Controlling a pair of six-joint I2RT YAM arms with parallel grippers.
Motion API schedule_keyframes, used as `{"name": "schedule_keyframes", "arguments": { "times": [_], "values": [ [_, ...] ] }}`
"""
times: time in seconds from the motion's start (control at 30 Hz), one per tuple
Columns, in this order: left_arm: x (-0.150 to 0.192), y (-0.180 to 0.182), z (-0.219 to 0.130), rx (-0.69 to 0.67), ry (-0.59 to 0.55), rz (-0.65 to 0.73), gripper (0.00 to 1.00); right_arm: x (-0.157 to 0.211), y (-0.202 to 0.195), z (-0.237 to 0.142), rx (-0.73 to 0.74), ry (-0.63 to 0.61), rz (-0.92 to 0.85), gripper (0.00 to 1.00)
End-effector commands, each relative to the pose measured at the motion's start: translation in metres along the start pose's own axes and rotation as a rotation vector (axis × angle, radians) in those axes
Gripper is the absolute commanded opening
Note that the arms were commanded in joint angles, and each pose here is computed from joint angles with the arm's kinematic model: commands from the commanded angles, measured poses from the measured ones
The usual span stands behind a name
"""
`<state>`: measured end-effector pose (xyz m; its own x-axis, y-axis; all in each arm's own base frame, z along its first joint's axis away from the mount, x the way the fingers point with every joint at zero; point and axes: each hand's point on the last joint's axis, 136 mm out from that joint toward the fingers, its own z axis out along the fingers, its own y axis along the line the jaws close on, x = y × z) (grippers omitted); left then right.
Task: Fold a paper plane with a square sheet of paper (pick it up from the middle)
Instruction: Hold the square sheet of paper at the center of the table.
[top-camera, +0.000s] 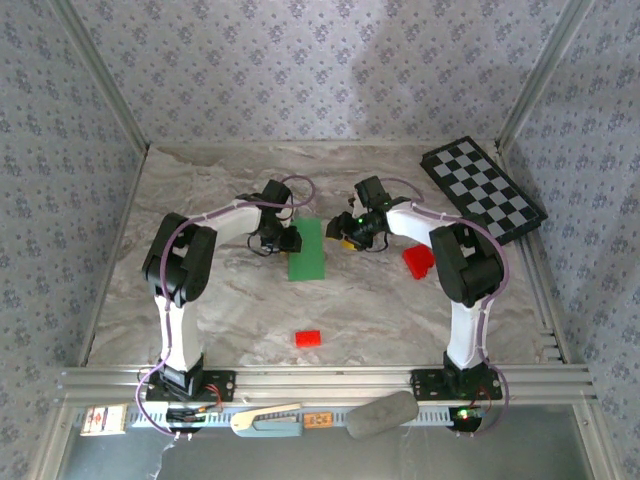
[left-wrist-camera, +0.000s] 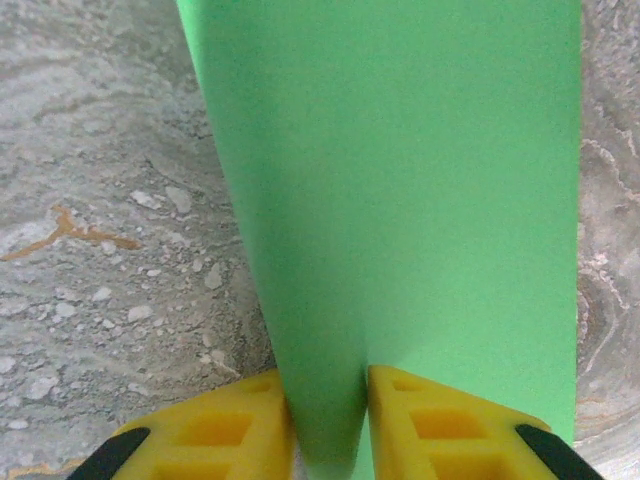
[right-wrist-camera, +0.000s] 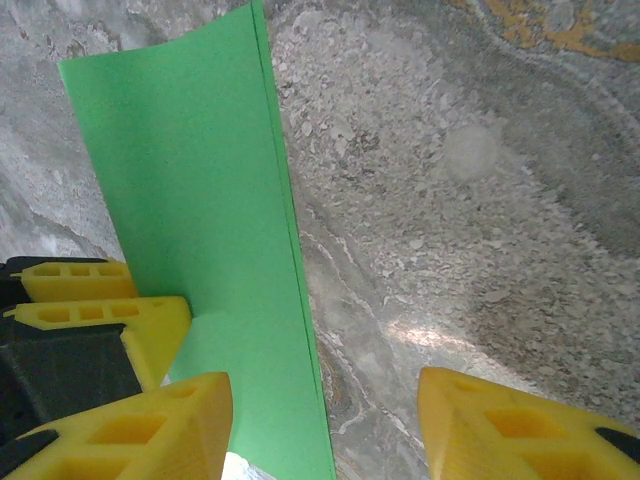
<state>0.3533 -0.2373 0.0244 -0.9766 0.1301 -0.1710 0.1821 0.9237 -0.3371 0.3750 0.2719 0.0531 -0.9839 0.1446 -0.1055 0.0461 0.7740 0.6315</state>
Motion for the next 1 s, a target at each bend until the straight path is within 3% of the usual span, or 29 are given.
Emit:
{"name": "schedule_keyframes", "arguments": {
  "times": [0.0,0.57,0.97],
  "values": [
    [0.012,0.008,0.011,-0.019,0.058,-0.031,0.23,0.002,0.001,0.006,0.000,0.029,-0.011,0.53],
    [0.019,0.002,0.016,0.031,0.103,0.057,0.27,0.008,0.011,0.010,-0.028,0.051,-0.038,0.53],
    [0.019,0.004,0.020,0.019,0.112,0.043,0.28,0.013,0.024,0.016,-0.064,0.077,-0.066,0.49]
  ]
}}
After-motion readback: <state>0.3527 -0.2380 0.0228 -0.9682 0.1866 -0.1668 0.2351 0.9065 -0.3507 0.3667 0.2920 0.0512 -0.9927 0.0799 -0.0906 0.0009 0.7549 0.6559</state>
